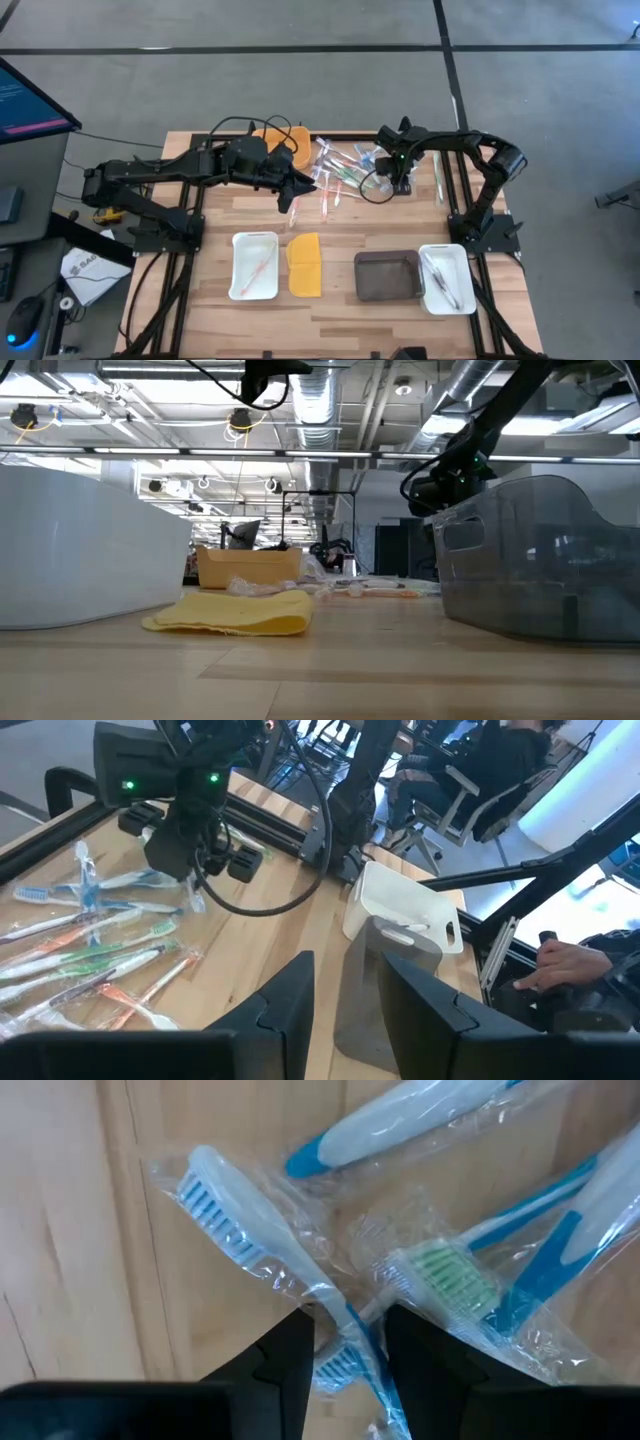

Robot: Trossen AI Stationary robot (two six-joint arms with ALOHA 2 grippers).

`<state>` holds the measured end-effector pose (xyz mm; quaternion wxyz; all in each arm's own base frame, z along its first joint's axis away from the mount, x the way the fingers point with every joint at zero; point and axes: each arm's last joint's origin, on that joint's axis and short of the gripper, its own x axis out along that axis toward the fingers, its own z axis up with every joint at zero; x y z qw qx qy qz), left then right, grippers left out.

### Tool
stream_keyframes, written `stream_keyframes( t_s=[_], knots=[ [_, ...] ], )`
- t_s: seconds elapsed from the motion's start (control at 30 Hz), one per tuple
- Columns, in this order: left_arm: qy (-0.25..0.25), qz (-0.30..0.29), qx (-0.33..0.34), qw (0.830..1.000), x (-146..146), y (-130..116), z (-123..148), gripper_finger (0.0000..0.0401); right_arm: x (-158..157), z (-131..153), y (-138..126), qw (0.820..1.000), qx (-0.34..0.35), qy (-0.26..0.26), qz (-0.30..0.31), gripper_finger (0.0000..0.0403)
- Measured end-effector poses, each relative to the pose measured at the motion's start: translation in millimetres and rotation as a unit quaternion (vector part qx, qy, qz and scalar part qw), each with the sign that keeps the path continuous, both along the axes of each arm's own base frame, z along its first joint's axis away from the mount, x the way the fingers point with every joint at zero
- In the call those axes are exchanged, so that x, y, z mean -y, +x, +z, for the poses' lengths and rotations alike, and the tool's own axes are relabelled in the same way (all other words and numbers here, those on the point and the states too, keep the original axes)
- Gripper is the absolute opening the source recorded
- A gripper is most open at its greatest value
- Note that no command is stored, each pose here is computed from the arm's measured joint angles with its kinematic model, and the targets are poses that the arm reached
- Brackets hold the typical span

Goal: Pick & Place Toothbrushes
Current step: Put the blue toothbrush into the black bin

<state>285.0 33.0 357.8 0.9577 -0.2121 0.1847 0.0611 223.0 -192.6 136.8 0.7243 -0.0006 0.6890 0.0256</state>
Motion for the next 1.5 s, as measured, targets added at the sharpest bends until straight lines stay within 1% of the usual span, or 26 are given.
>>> stream_keyframes(
  t_s=[0.23,0.4,0.63,0.83,1.07,1.13,1.2,1.5],
  knots=[
    [0.005,0.011,0.002,1.0,-1,0,0,0.0108,-2,0,3,1.0,0.001,-0.001,-0.028,0.012],
    [0.005,0.011,0.003,1.0,-1,0,1,0.0108,-2,0,3,0.997,-0.003,0.002,-0.076,0.012],
    [0.005,0.011,0.003,1.0,-1,0,1,0.0108,2,14,8,0.996,-0.01,0.007,-0.084,0.0113],
    [0.005,0.011,0.003,1.0,-1,0,1,0.0108,7,28,14,0.996,-0.007,0.004,-0.084,0.0081],
    [0.005,0.011,0.002,1.0,-1,0,1,0.0108,7,30,13,0.997,-0.013,0.007,-0.082,0.0015],
    [0.004,0.011,0.001,1.0,-1,0,0,0.0108,7,30,13,0.997,-0.013,0.007,-0.081,0.0004],
    [0.004,0.011,0.0,1.0,-1,0,0,0.0108,7,30,13,0.997,-0.013,0.007,-0.081,0.0008],
    [0.006,0.01,0.0,1.0,-1,0,0,0.0108,5,30,11,0.996,-0.026,0.016,-0.088,0.0052]
  ],
)
